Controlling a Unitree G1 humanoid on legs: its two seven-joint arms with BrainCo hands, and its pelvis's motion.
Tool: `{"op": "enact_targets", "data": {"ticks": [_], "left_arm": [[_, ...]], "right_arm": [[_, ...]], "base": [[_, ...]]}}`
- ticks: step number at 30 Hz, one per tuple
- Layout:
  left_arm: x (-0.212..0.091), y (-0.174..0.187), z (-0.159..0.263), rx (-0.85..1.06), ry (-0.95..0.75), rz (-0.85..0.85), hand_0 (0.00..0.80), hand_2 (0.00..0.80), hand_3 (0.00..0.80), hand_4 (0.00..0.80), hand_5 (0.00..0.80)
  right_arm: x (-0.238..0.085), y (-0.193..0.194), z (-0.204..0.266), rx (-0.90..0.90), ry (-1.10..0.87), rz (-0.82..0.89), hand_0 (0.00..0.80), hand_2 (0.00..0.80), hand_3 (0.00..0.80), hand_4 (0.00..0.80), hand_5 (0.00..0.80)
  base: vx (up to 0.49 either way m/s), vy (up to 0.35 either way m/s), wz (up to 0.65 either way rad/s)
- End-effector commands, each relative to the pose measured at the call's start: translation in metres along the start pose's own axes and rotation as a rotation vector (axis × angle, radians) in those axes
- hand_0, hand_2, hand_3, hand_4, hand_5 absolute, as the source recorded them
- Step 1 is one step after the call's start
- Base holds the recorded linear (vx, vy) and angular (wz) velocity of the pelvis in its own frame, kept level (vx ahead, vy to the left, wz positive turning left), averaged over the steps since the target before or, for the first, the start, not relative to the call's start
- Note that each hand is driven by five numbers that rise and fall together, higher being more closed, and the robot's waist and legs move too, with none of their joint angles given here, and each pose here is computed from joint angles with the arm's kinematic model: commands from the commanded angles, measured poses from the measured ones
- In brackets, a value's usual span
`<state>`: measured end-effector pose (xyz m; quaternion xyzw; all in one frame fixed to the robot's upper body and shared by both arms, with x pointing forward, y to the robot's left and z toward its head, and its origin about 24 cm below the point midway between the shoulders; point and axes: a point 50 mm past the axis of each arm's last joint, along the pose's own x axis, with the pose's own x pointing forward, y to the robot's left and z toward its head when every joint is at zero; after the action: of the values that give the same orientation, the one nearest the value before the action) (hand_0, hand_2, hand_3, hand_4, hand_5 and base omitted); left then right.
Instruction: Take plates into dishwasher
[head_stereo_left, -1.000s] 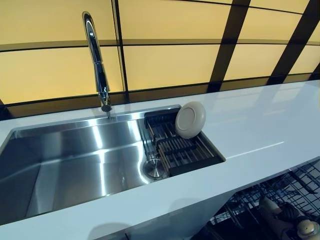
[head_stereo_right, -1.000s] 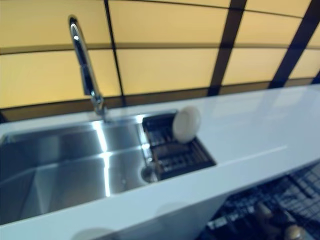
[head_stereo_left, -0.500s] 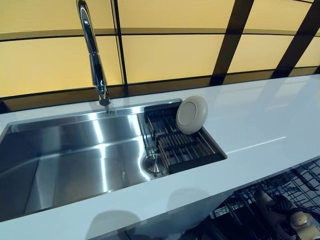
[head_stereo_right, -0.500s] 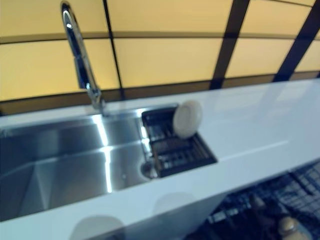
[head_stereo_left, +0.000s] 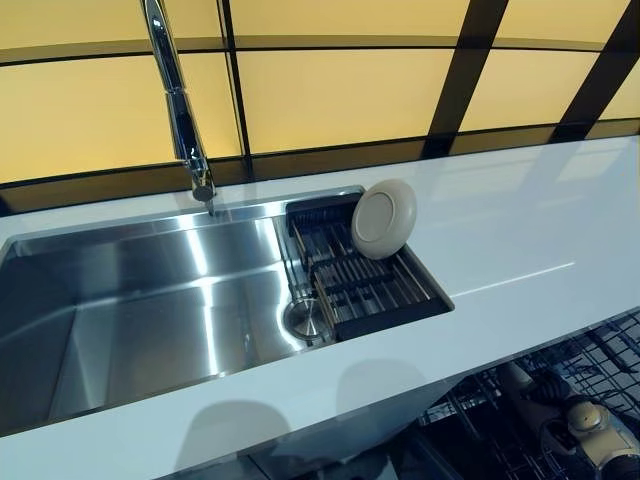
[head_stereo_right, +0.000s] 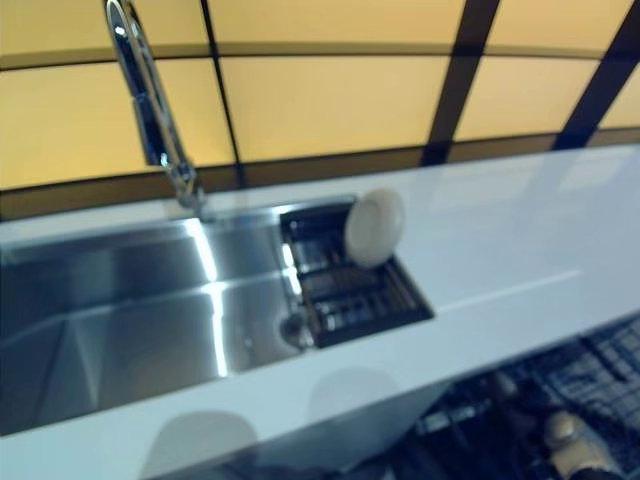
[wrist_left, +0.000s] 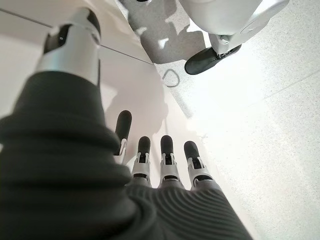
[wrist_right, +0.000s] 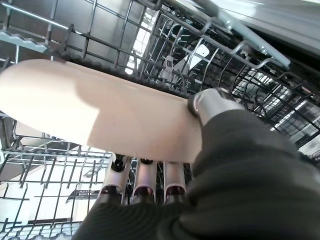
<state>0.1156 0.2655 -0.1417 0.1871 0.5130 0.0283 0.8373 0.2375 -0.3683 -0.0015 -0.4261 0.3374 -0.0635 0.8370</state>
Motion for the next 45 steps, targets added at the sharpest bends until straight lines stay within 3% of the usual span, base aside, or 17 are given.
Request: {"op": "enact_targets", "data": {"ticks": [1,3,5,7,8,10,45], "left_arm": [[0.008,0.019,0.051,0.022,-0.137,0.053,0.0,0.0,0.0,0.0,0.0],[0.008,0.019,0.052,0.019,-0.14,0.056,0.0,0.0,0.0,0.0,0.0],[0.008,0.019,0.054,0.02,-0.144,0.057,0.0,0.0,0.0,0.0,0.0],[0.008,0.02,0.055,0.017,-0.15,0.06,0.0,0.0,0.0,0.0,0.0],[0.008,0.02,0.056,0.017,-0.152,0.06,0.0,0.0,0.0,0.0,0.0],[0.008,0.02,0.058,0.015,-0.157,0.062,0.0,0.0,0.0,0.0,0.0],[0.008,0.019,0.053,-0.025,-0.154,0.065,0.0,0.0,0.0,0.0,0.0]], "right_arm": [[0.009,-0.014,0.034,0.016,-0.082,-0.034,0.558,0.558,0.558,0.558,0.558],[0.01,-0.014,0.036,0.016,-0.085,-0.037,0.53,0.53,0.53,0.53,0.53],[0.01,-0.014,0.037,0.017,-0.085,-0.04,0.408,0.408,0.408,0.408,0.408],[0.011,-0.016,0.039,0.015,-0.087,-0.046,0.163,0.163,0.163,0.163,0.163],[0.011,-0.017,0.039,0.016,-0.087,-0.047,0.141,0.141,0.141,0.141,0.141],[0.011,-0.018,0.04,0.017,-0.084,-0.049,0.0,0.0,0.0,0.0,0.0],[0.005,-0.039,0.026,0.037,-0.057,-0.123,0.0,0.0,0.0,0.0,0.0]], "base": [[-0.032,0.001,-0.01],[0.0,0.0,0.0],[-0.034,0.0,0.0],[-0.041,0.002,0.01],[0.0,0.0,0.0],[-0.039,-0.001,0.0],[-0.002,0.013,0.0]]}}
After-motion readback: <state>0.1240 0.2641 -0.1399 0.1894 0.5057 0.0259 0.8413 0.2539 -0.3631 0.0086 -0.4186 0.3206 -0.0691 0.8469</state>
